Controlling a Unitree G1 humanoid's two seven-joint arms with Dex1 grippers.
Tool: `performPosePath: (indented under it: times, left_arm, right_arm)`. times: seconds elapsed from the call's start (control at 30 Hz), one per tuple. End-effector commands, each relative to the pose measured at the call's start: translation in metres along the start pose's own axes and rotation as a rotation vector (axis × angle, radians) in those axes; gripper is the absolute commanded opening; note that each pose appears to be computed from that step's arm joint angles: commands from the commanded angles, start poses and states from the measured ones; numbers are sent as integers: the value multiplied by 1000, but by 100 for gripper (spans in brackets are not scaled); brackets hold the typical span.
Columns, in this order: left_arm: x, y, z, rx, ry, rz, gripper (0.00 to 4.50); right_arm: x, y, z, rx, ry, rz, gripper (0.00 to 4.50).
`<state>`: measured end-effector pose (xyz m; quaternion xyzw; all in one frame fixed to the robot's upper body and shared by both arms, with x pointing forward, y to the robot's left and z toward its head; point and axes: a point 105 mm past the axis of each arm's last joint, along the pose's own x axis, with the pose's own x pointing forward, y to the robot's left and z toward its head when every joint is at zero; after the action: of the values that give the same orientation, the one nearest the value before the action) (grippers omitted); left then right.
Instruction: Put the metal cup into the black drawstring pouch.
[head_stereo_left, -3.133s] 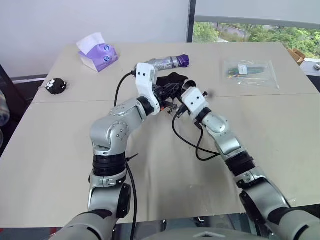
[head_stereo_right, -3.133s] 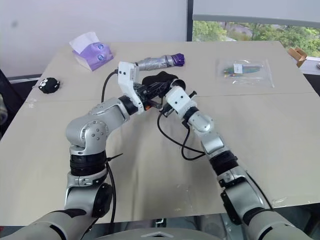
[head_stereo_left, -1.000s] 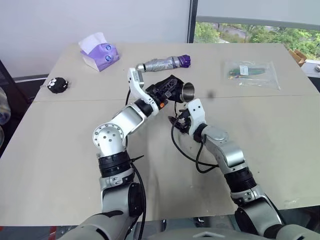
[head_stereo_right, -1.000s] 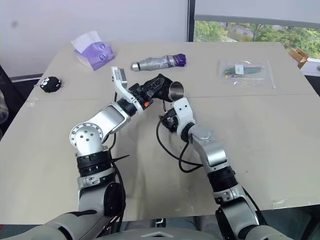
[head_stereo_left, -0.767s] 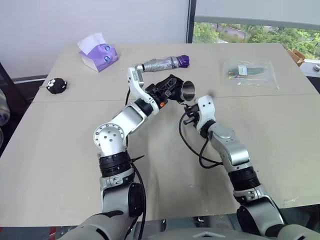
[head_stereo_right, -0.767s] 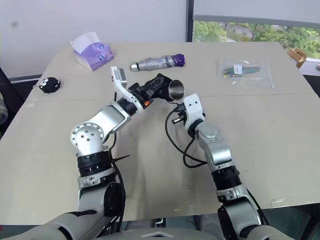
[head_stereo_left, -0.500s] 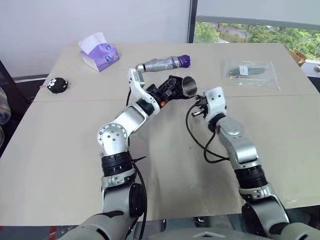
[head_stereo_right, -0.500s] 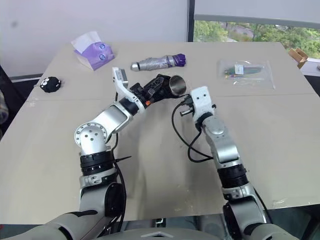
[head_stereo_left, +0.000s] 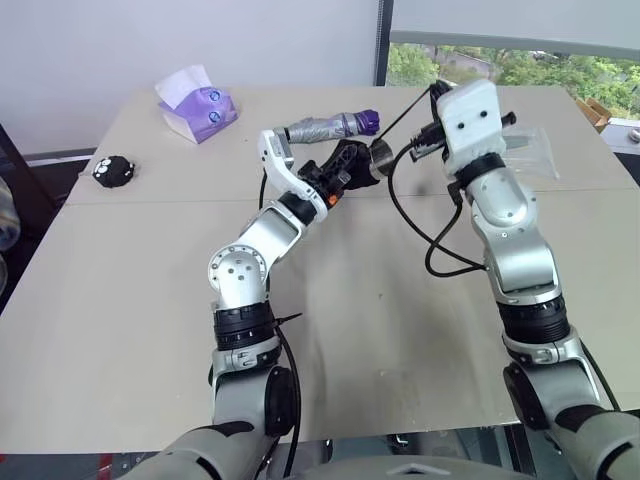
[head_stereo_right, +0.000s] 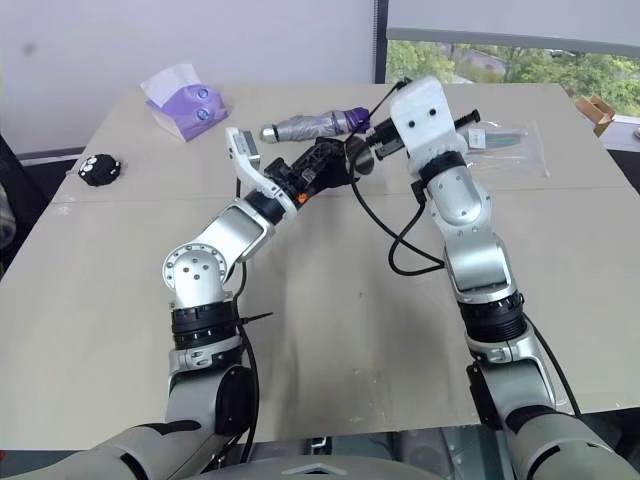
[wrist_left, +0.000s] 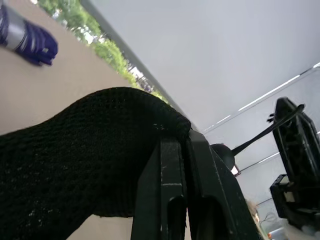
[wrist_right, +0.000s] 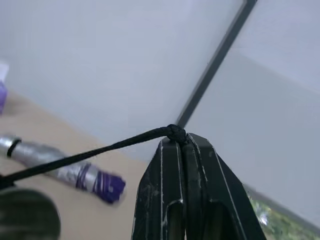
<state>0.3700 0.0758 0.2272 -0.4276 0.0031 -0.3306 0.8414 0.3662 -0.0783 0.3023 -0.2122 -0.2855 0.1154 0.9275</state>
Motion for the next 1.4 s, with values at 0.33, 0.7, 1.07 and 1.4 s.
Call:
performPosePath:
  times: [0.33,0.7,1.07,1.4]
  left_arm:
    - [2,-4,-7,-10,-23,-21,254]
    - [-4,1,-13,43,0,-13,429]
    - [2,-45,-7,821,21,-289,429]
    - [21,-58,-3,934,-50,-351,429]
  right_arm:
    - [16,-12,69,35,-268,18,0]
    - [16,-20,70,83,-289,12,0]
    - [13,-4,60,143,-255,105,0]
    - [11,21,67,194,-269,213,0]
